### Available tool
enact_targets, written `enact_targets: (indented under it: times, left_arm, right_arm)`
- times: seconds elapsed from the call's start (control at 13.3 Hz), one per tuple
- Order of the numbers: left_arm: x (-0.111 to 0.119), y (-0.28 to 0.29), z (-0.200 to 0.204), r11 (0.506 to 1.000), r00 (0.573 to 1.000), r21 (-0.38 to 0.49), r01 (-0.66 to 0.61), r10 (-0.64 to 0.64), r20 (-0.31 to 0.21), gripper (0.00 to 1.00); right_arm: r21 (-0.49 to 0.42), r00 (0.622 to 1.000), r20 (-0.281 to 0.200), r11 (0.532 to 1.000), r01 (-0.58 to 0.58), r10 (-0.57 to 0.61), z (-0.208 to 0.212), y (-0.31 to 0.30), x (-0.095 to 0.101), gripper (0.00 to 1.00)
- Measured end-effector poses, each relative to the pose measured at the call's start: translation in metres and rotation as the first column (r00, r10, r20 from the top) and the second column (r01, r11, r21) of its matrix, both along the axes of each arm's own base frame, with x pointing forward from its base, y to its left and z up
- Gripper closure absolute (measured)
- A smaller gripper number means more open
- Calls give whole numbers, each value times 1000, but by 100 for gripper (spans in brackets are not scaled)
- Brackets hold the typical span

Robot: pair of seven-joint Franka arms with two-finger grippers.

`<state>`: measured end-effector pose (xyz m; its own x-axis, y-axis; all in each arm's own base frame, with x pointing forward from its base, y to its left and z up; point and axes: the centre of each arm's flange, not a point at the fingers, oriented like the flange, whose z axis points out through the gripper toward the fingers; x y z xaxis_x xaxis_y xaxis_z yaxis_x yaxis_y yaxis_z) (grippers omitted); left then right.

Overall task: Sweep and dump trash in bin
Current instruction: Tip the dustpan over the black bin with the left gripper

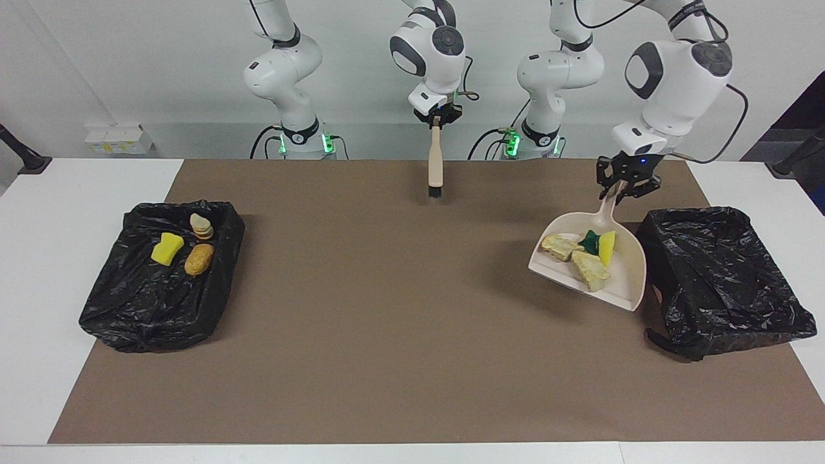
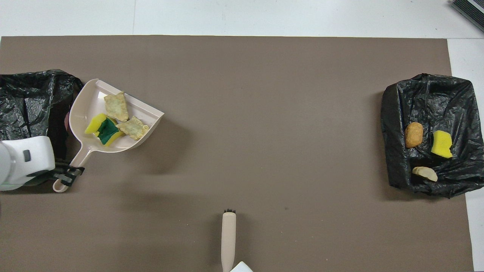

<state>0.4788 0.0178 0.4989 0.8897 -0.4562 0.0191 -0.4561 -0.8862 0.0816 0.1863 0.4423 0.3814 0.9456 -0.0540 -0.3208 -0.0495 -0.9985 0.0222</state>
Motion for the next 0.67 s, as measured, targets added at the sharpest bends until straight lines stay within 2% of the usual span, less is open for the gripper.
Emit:
enact_targets:
  times: [0.22,0.45,0.67]
  left_arm:
    - [19,71,25,994,993,-10,-113,112,-18,68]
    - [31,130,40,993,993,-6,-115,115,-8,68]
    - [35,196,56,991,998,125,-54,55,-8,68]
  right_arm:
    - [4,999,36,1000,-29,29,-27,3,-16,74]
    - [-7,999,29,999,-45,45,-41,-1,-14,74]
    - [-10,998,20,998,-55,55,-50,-8,-3,74]
